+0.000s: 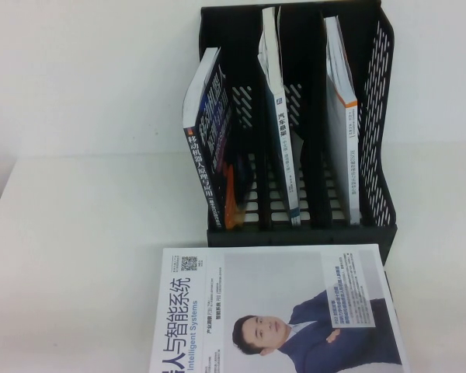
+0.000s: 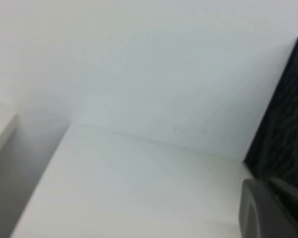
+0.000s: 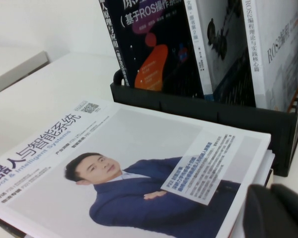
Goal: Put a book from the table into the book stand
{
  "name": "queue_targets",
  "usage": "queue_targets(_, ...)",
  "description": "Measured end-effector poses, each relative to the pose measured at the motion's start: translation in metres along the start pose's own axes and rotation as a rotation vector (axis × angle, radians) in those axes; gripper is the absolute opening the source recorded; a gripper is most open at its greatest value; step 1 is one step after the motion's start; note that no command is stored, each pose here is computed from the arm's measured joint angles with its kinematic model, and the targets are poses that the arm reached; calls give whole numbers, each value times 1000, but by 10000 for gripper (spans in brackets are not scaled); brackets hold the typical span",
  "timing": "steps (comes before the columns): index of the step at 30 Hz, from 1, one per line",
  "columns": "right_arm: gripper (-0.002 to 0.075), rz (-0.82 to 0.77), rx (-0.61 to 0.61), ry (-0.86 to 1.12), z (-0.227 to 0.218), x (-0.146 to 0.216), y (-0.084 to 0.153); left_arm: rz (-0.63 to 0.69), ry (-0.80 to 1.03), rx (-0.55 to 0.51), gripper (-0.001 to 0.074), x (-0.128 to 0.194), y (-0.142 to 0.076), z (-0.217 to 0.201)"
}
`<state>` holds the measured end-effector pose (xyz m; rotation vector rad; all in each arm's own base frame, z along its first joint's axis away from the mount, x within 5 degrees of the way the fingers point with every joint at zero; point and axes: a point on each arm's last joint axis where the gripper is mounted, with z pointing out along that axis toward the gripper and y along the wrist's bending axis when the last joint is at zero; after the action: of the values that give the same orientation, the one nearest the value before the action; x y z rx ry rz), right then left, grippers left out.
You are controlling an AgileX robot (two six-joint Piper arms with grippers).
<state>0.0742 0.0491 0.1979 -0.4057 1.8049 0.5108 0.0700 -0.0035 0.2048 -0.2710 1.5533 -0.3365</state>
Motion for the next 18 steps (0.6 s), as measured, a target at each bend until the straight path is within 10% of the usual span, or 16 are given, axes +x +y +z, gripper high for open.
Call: queue_targets(18,-2,0,-4,0,0,0,0,174,257,-82,-2,26,11,-17)
